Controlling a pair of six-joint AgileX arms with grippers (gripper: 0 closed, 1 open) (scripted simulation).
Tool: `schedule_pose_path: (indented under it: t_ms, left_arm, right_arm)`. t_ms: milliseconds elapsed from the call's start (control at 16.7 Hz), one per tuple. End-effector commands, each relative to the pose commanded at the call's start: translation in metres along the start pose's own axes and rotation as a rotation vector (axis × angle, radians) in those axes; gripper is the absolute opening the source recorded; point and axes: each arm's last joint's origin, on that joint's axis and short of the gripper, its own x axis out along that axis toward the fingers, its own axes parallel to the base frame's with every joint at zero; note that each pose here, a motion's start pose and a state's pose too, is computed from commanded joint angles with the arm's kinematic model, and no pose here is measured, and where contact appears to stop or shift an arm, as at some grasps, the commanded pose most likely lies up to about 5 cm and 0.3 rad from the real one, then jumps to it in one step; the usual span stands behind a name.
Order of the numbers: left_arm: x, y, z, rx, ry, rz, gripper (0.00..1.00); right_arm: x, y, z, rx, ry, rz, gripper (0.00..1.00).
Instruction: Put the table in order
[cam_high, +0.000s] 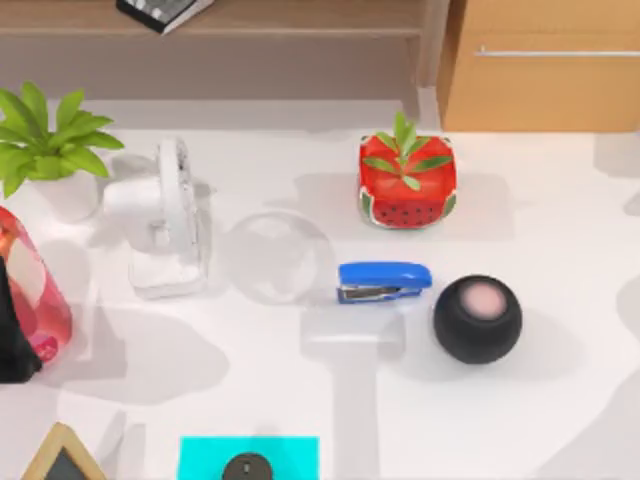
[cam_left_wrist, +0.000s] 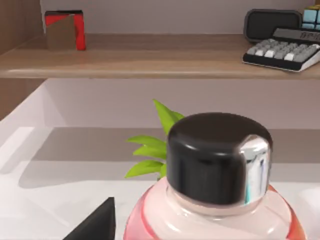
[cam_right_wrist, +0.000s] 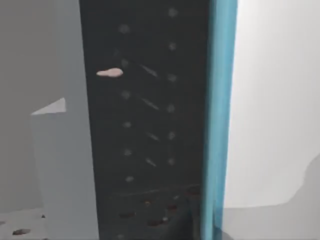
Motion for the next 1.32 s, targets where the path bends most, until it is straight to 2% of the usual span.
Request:
schedule_pose_path:
  t_ms: [180,240,780,1080,1320]
  left_arm:
    - [0.0,0.0,0.0,0.0,0.0,0.0,1.0]
    - [0.0,0.0,0.0,0.0,0.0,0.0,1.0]
    - [0.0,0.0,0.0,0.0,0.0,0.0,1.0]
    - [0.0,0.0,0.0,0.0,0.0,0.0,1.0]
    - [0.0,0.0,0.0,0.0,0.0,0.0,1.0]
  right_arm:
    - [0.0,0.0,0.0,0.0,0.0,0.0,0.98]
    - [0.0,0.0,0.0,0.0,0.0,0.0,1.0]
    - [-0.001,0.0,0.0,0.0,0.0,0.001,1.0]
    - [-0.029,-0.001,-0.002,-0.013,0.009,0.015,1.0]
    - [-0.049,-0.013,0.002,0.0,-0.002,0.0,1.0]
